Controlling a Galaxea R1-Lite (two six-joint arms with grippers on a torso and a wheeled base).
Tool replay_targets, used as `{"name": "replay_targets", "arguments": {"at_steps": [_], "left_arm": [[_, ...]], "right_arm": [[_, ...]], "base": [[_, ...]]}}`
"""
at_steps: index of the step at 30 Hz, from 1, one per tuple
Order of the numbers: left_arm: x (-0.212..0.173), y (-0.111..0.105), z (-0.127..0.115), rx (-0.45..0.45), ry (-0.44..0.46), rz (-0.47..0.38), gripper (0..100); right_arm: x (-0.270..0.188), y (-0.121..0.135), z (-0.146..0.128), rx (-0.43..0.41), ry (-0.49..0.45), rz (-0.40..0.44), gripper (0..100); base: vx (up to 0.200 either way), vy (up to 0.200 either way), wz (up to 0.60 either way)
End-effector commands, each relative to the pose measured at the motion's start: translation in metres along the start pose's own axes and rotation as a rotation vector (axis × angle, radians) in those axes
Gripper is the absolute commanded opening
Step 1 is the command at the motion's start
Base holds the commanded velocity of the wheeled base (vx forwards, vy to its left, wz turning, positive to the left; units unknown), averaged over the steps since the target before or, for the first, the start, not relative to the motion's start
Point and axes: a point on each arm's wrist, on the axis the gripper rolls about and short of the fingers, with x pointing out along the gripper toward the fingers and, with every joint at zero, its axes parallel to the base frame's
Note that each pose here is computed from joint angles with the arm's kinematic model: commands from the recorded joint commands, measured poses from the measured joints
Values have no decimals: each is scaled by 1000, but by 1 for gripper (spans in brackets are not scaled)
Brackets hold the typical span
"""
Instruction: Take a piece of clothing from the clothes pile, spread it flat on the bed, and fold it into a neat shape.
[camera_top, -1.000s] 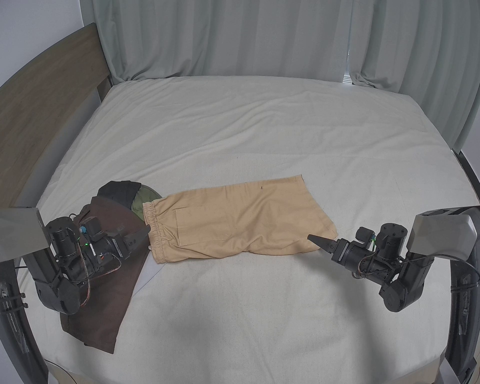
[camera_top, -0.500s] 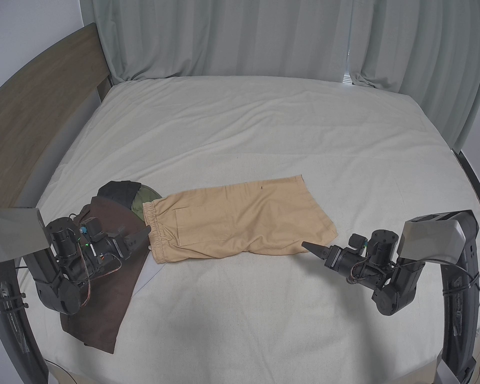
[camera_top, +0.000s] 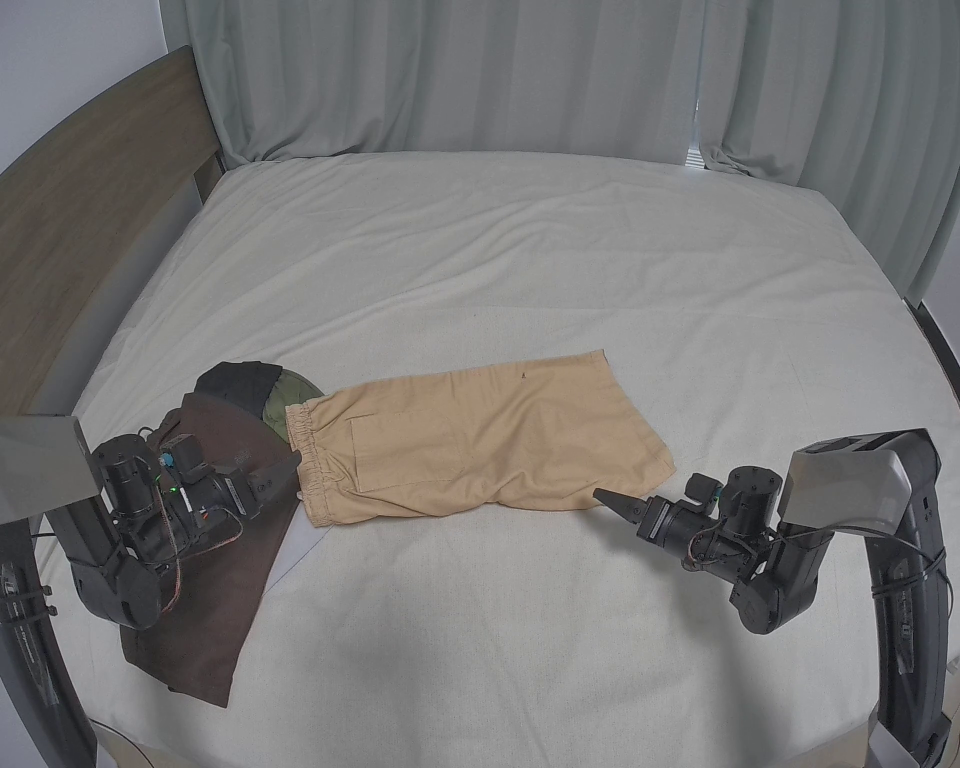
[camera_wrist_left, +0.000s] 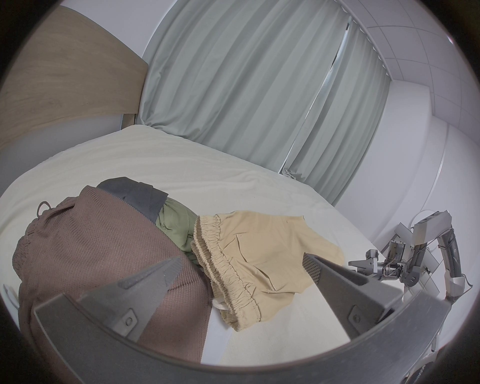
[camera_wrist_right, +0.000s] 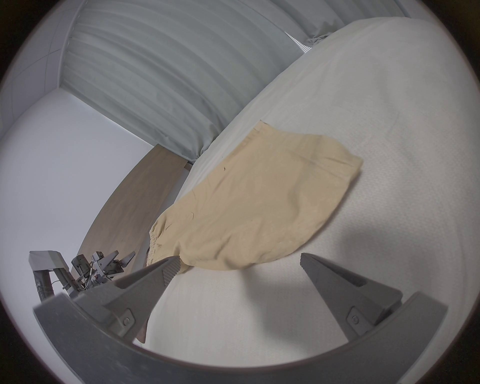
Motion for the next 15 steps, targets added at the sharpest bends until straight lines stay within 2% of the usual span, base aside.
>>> {"name": "replay_targets", "arguments": {"at_steps": [1,7,15], "left_arm": [[0,1,0,0,-1,2,100],[0,1,-1,0,2,2,100],[-1,1,0,-2,2,2,100]], "right_arm": [[7,-4,-8,0,14,2,100],[23,-10,-12,-6,9,14,100],[42,0,-12,-11,35,37,100]], "base": [[0,0,0],[0,0,0],[0,0,0]]}}
